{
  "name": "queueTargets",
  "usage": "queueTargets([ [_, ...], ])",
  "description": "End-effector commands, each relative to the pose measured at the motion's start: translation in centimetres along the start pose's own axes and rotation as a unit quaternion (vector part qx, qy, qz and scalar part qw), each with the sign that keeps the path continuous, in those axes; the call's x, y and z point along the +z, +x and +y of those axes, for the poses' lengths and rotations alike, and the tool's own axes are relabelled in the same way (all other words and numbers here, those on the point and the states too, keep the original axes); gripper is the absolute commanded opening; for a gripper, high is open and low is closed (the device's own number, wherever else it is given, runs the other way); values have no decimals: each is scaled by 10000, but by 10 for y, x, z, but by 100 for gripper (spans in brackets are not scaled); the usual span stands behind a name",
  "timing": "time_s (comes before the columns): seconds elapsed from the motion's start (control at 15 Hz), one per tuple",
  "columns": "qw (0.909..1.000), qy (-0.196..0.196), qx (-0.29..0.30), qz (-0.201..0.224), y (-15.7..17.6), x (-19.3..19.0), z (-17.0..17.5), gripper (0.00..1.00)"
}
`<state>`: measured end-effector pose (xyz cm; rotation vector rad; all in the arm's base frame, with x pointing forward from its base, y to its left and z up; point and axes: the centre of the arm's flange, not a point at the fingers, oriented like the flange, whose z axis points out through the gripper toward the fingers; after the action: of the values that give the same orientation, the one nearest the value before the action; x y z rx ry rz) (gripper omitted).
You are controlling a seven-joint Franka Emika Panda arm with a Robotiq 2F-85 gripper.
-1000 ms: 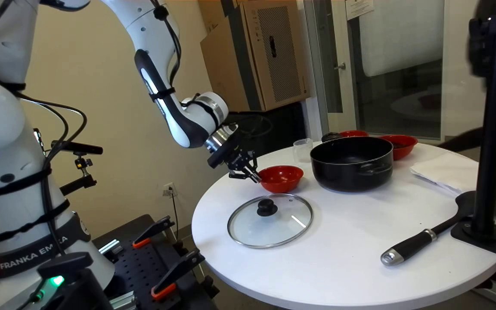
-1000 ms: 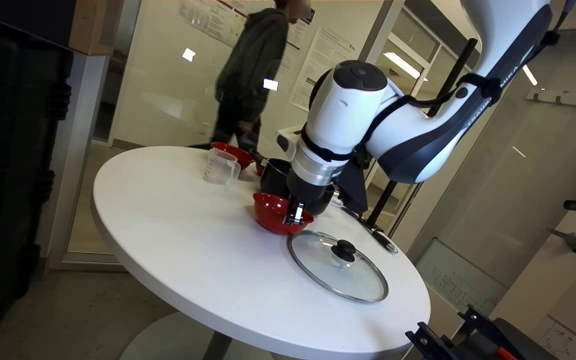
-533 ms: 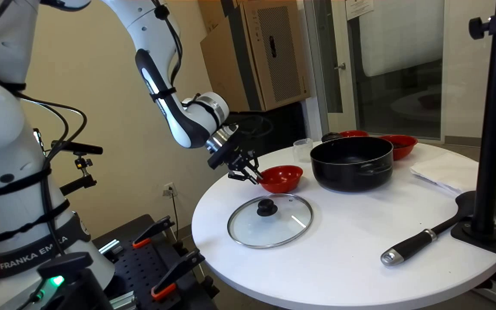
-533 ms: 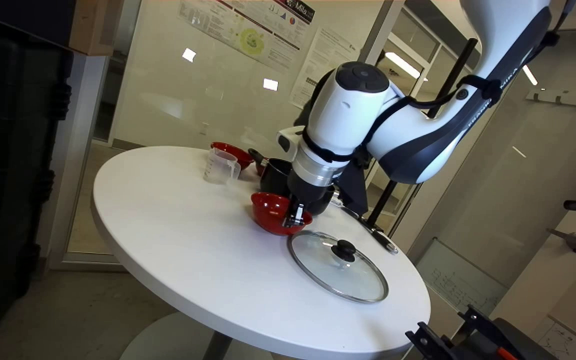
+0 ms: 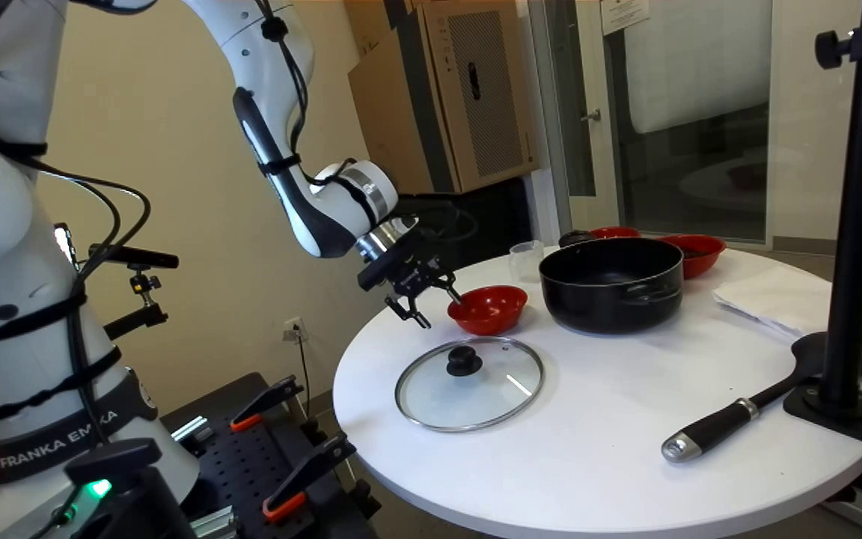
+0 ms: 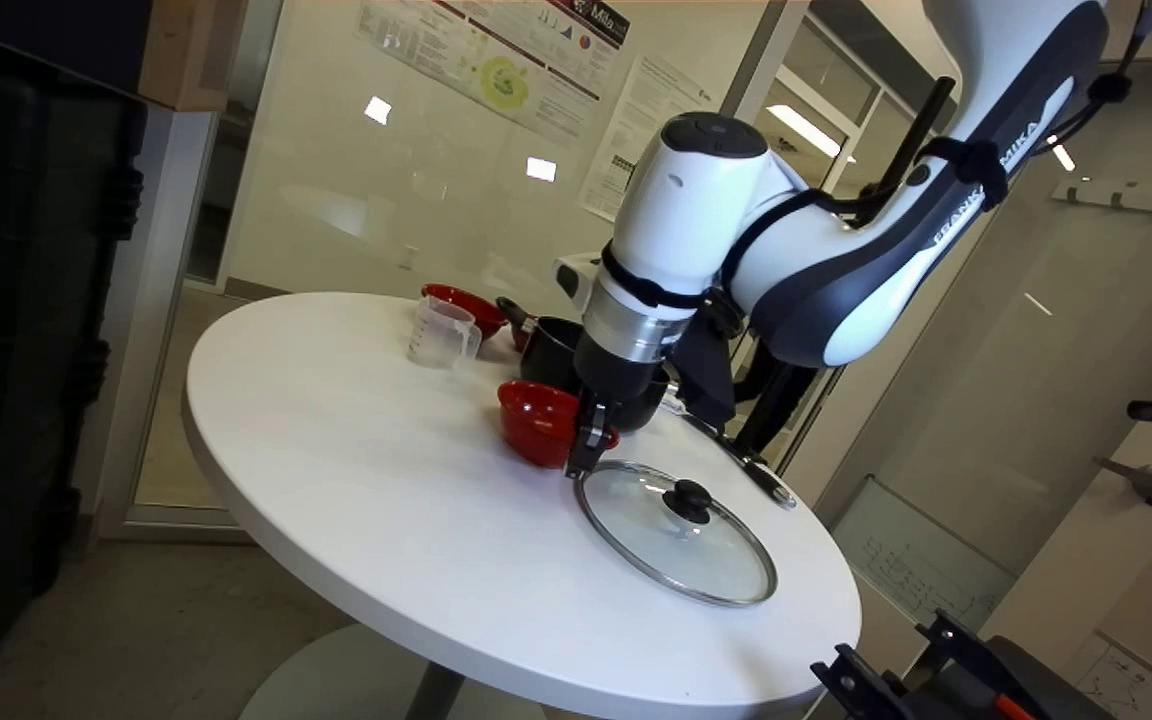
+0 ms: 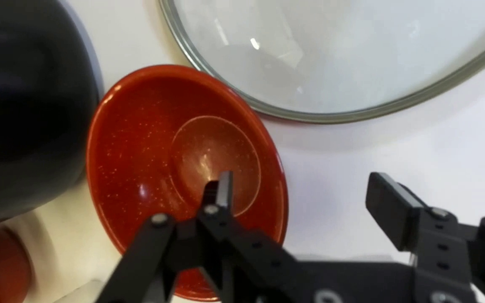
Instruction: Put the pots lid on the table then remove the orange bowl from it and put it on the table also
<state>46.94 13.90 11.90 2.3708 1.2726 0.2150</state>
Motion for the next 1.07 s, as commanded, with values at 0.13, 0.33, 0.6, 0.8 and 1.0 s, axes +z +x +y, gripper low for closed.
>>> queueTargets([
  [0.13,9919,1019,559,-509,17,-59,56,100],
  [0.33,9818,1425,1033,-707,26,-79,86,100],
  [0.6,9642,1783,1810,-767,54,-114,135,100],
  [0.8,9460,1930,2512,-691,71,-135,180,100],
  [1.0,9299,1912,3076,-642,81,-149,224,100],
])
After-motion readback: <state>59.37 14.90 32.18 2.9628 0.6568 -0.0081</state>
